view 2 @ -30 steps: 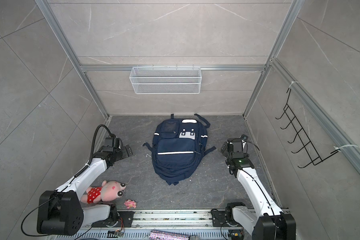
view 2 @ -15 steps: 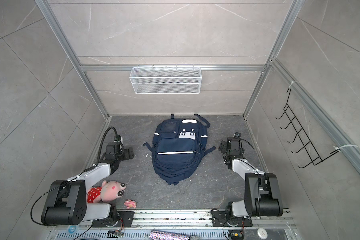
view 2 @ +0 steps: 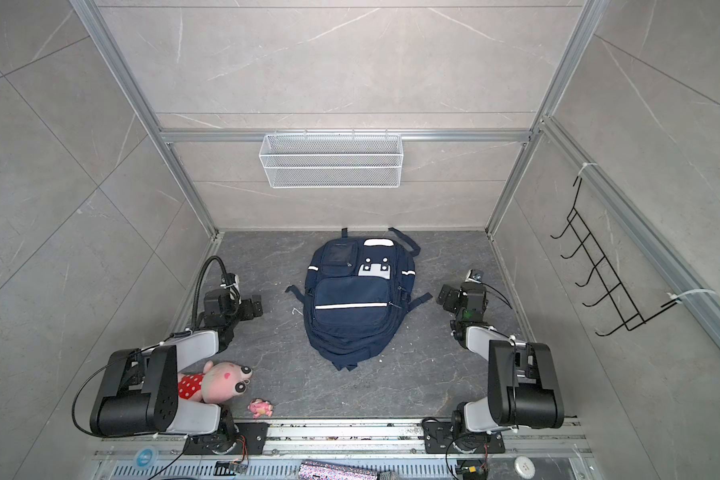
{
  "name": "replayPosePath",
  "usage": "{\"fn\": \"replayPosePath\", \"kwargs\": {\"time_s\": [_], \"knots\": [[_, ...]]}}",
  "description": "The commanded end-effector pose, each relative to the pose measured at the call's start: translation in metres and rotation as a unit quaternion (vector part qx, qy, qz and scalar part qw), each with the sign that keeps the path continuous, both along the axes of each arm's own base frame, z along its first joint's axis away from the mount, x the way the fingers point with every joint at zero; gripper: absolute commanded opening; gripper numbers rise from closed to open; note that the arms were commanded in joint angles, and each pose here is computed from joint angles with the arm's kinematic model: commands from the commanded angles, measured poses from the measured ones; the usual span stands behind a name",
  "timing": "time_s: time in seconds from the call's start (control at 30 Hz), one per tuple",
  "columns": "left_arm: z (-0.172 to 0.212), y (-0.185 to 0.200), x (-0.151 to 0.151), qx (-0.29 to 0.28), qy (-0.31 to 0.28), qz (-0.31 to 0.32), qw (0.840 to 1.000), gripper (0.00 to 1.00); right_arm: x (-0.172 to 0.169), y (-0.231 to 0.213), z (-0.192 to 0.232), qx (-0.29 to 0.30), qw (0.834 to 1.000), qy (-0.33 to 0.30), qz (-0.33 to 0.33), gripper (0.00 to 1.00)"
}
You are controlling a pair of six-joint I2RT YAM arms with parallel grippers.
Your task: Pack the student bag
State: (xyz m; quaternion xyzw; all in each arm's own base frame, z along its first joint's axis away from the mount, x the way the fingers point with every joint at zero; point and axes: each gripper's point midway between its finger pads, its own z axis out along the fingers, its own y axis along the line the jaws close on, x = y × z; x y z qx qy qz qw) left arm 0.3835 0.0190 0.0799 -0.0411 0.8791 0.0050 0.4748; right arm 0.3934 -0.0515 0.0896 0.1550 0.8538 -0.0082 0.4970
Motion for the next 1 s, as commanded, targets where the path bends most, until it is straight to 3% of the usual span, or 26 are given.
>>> {"fn": "replayPosePath", "kwargs": {"time_s": [0.0, 0.5, 0.7, 0.97], "knots": [[0.016, -0.004, 0.012, 0.012, -0.043, -0.027, 0.999, 1.0, 0.008, 0.019, 0.008, 0.001, 0.998, -0.023, 0.06, 1.0], [0.011, 0.004, 0.011, 0.011, -0.059, -0.009, 0.998, 1.0, 0.013, 0.016, 0.004, 0.002, 0.999, -0.009, 0.054, 1.0], [0.008, 0.013, 0.004, 0.012, -0.087, 0.015, 0.996, 1.0, 0.02, 0.03, 0.0, 0.011, 0.995, 0.0, 0.098, 1.0], [0.007, 0.014, 0.003, 0.012, -0.083, 0.017, 0.996, 1.0, 0.014, 0.033, 0.006, 0.004, 0.994, -0.023, 0.107, 1.0]]}}
